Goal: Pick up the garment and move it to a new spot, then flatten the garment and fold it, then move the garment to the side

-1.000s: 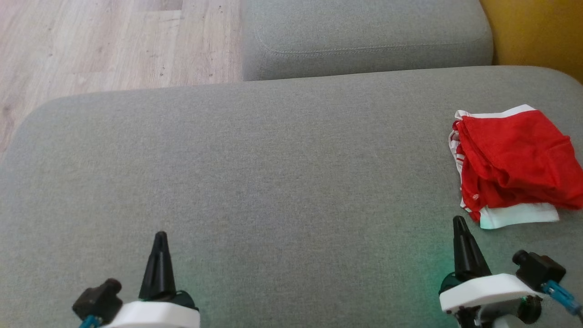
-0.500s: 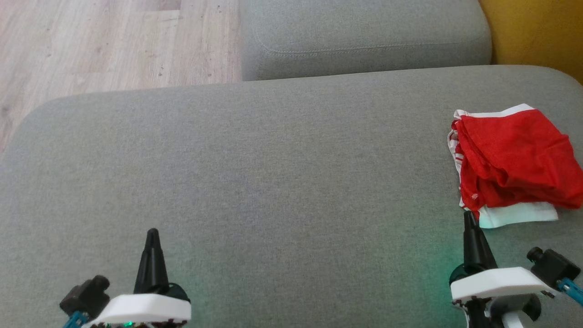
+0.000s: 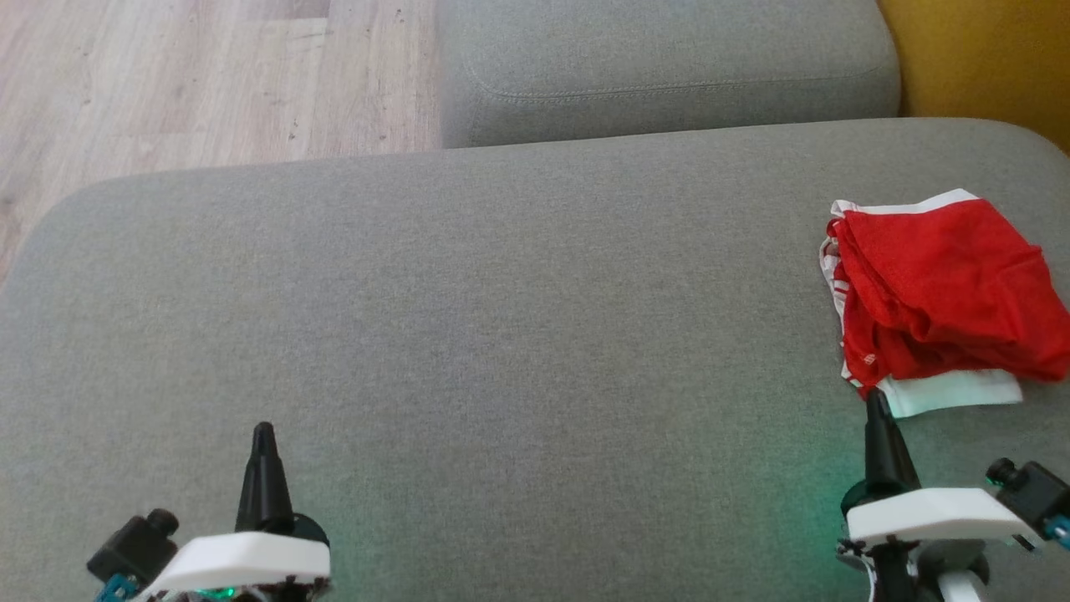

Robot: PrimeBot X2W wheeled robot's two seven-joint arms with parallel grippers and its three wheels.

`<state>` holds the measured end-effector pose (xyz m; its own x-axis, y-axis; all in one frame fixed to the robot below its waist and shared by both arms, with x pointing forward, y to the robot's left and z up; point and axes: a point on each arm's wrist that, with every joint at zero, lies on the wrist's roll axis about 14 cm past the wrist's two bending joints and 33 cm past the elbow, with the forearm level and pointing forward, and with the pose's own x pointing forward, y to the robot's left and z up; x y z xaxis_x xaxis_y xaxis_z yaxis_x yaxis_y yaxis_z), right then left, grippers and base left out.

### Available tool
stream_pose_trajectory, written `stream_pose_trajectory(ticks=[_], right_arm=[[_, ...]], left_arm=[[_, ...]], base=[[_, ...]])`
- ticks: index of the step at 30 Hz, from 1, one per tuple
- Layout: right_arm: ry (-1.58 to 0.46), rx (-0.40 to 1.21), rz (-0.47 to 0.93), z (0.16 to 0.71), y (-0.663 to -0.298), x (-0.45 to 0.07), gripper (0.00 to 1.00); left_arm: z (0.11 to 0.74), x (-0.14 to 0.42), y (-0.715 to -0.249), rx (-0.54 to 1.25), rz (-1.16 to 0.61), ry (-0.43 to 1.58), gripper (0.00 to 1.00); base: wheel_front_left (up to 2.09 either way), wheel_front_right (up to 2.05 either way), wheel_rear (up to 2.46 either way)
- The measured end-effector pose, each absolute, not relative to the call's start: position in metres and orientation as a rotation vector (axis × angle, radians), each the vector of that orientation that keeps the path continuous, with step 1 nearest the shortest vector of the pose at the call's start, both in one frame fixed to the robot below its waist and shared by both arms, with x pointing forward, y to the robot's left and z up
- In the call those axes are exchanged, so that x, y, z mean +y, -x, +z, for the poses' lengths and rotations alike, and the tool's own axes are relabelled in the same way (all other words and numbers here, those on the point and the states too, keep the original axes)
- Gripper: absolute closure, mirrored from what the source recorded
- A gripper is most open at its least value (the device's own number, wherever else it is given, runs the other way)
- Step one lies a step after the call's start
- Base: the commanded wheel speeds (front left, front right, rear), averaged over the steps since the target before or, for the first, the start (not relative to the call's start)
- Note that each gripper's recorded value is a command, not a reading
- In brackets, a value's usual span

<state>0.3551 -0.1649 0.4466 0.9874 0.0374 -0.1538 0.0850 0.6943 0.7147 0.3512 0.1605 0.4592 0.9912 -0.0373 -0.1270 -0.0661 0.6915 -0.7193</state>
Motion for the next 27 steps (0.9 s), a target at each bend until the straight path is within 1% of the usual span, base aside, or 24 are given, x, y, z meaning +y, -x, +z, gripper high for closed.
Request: stream_pose_trajectory(ticks=[12,27], right_arm=[[-0.926,0.142,-0.047,0.454,-0.362,-0.171,1.0],[-1.076,0.143,-0.082,0.453,-0.361,-0.179,1.0]], left_arm=[[0.461,0.166,-0.356,0.139,0.036,0.926,1.0],[0.461,0.173,-0.36,0.142,0.06,1.073,1.0]], base=[[0.0,0.0,0.0],[0.0,0.0,0.0]])
